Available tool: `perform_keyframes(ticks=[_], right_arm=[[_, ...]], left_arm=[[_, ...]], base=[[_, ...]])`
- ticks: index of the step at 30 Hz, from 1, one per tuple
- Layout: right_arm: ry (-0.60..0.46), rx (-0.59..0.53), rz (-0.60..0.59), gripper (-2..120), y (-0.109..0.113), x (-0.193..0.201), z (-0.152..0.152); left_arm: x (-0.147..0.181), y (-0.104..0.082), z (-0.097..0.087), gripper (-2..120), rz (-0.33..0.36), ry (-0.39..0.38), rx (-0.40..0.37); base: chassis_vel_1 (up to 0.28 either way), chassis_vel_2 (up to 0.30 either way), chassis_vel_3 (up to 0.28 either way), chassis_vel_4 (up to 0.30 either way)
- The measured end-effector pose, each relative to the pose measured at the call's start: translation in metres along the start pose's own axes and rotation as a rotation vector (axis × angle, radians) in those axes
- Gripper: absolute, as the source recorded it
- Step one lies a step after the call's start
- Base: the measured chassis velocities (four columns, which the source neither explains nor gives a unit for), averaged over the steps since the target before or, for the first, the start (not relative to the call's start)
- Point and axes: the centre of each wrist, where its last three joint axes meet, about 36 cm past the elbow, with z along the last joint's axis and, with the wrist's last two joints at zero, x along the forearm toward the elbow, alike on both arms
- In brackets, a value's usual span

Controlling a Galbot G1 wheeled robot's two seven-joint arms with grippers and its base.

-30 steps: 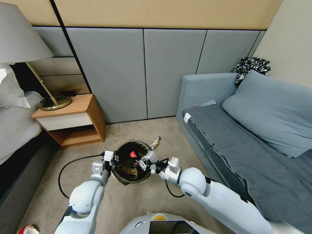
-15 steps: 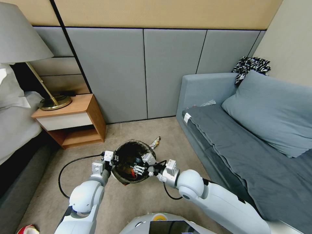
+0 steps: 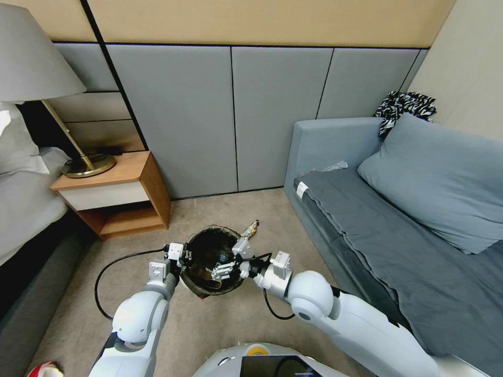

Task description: Pick up the trash bin, then pick up the garbage from the floor and place it into the trash bin.

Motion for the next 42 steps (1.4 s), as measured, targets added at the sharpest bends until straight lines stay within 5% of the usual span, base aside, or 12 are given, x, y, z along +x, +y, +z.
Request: perform_keyframes(ticks=[8,14,21,29,42], right_arm=[[-0.122,0.066,0.264,100,-0.027,0.016,0.008],[-0.095,0.173,0.587,100,-0.057,0.065,0.056],[-0.06,0.195,0.825,100,-0.045,0.113,0.109],[0.013,0.216,0.917,100,-0.024,0.156,0.148],[0.032,0.209,0.914,100,-0.01,0.163,0.153]], left_arm=[[0.001,0.002,0.001,4,-0.017,0.0,0.008],[0.004,0.004,0.002,4,-0.023,-0.002,0.009],[0.005,0.004,0.003,4,-0.024,0.001,0.009],[0.007,0.005,0.004,4,-0.025,0.003,0.006],[0.009,0.007,0.002,4,-0.032,-0.001,0.004]], base=[[0.0,0.0,0.0,0.0],[0.0,0.0,0.0,0.0],[0.0,0.0,0.0,0.0],[0.0,0.0,0.0,0.0],[0.014,0.014,0.018,0.016]])
